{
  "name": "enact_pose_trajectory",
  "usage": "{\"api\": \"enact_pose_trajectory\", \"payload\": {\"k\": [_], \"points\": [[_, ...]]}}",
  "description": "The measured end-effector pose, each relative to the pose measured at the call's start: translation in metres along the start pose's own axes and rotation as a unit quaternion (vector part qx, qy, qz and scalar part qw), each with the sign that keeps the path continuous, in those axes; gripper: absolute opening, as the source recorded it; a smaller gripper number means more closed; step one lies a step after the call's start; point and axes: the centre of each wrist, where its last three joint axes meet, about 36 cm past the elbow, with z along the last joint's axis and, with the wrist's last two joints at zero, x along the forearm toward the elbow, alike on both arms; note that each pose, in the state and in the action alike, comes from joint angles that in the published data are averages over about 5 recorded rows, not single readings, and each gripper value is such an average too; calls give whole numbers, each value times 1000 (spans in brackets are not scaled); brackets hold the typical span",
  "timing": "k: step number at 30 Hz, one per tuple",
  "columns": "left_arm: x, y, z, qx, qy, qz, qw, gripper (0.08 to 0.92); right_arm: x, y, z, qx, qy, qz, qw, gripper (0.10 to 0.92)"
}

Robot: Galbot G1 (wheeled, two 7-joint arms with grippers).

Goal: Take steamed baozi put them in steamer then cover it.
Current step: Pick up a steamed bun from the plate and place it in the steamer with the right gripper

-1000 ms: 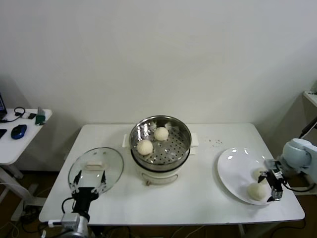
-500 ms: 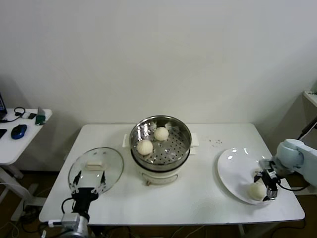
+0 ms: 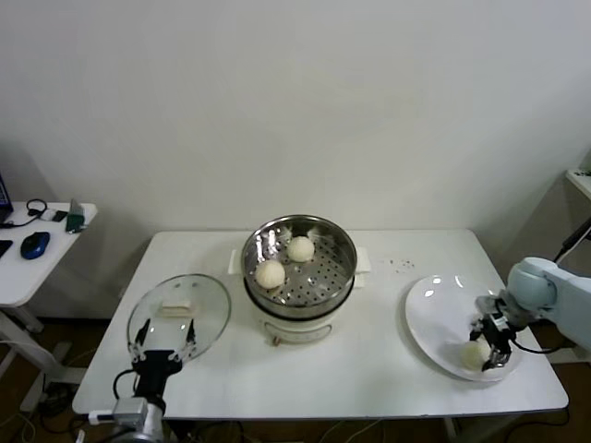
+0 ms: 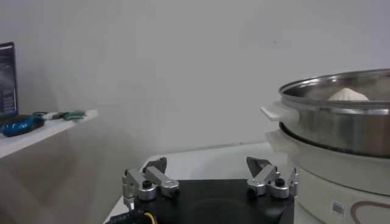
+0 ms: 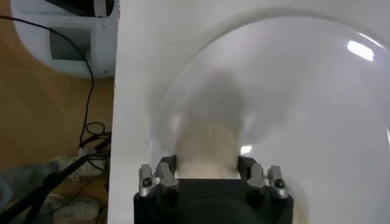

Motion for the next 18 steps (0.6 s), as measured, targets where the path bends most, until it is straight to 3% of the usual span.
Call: {"api": "enact_pose_trajectory", "payload": {"k": [8,18], "points": [[0,0,-1,0,-1,1,1000,823,35,-18,-17,61,-8,13,998,652],[2,-2,-3,0,-4,5,1000,823,148,-66,-85,239,-2,61,969,653]]}}
